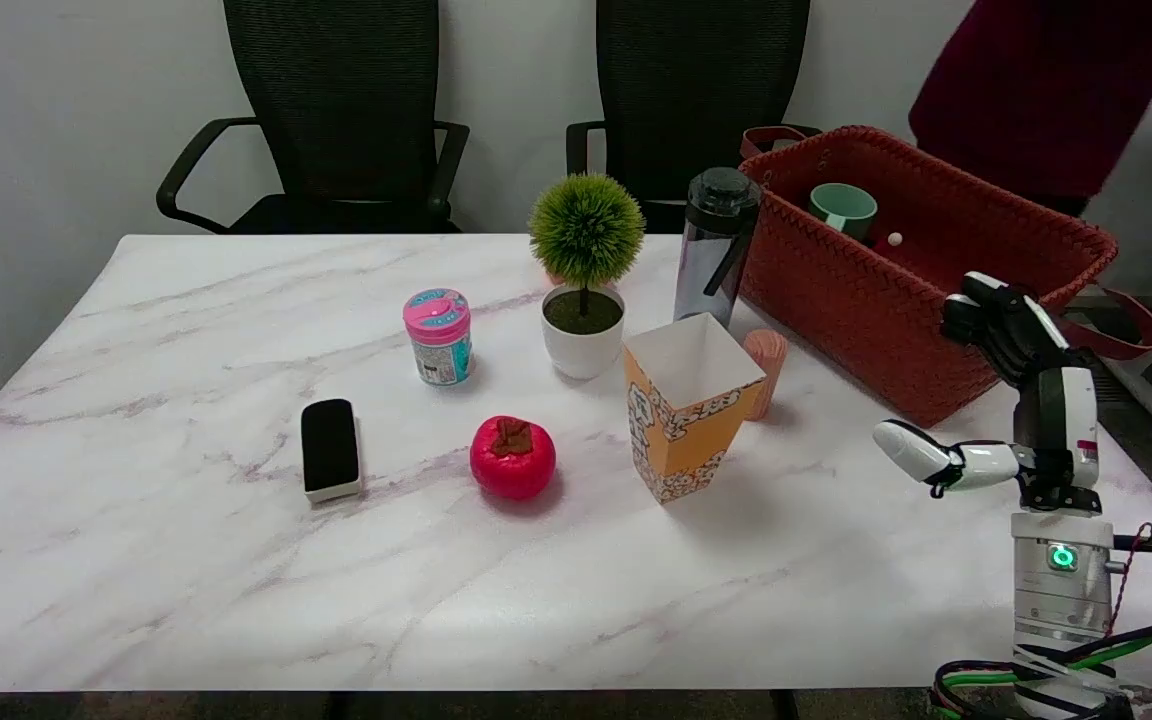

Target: Pick up the popcorn box.

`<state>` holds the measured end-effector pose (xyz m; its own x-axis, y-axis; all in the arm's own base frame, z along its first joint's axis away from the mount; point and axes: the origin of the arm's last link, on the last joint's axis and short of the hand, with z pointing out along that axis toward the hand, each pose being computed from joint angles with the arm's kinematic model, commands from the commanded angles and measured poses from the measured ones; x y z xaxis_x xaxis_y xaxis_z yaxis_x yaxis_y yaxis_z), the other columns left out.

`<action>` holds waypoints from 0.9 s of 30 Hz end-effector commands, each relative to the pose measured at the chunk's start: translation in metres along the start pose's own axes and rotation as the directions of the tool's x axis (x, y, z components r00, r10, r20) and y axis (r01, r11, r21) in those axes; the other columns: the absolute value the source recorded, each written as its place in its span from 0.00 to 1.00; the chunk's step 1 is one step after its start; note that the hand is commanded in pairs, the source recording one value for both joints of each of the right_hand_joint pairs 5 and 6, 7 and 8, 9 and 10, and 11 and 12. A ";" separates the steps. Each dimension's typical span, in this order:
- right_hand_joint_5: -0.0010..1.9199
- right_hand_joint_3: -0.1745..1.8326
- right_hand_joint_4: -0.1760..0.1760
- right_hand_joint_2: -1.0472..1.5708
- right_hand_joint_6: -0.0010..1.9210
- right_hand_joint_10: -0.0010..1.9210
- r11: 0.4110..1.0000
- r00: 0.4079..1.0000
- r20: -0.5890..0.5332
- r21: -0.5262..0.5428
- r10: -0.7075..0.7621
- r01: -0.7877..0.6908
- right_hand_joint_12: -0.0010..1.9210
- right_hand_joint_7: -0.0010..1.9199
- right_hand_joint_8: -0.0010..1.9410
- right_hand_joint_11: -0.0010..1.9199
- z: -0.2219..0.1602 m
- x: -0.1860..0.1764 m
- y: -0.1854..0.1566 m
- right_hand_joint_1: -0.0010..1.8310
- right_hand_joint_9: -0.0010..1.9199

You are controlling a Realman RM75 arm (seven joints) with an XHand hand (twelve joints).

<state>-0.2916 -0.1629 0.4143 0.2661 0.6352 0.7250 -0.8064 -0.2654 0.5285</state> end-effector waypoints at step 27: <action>0.28 0.51 0.50 0.36 0.28 0.30 0.976 0.967 0.137 -0.041 0.215 -0.212 0.38 0.29 0.29 0.38 0.047 -0.060 -0.014 0.59 0.30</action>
<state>-0.2833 -0.1932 0.4017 0.2015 0.5470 0.8125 -0.8341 -0.3391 0.4351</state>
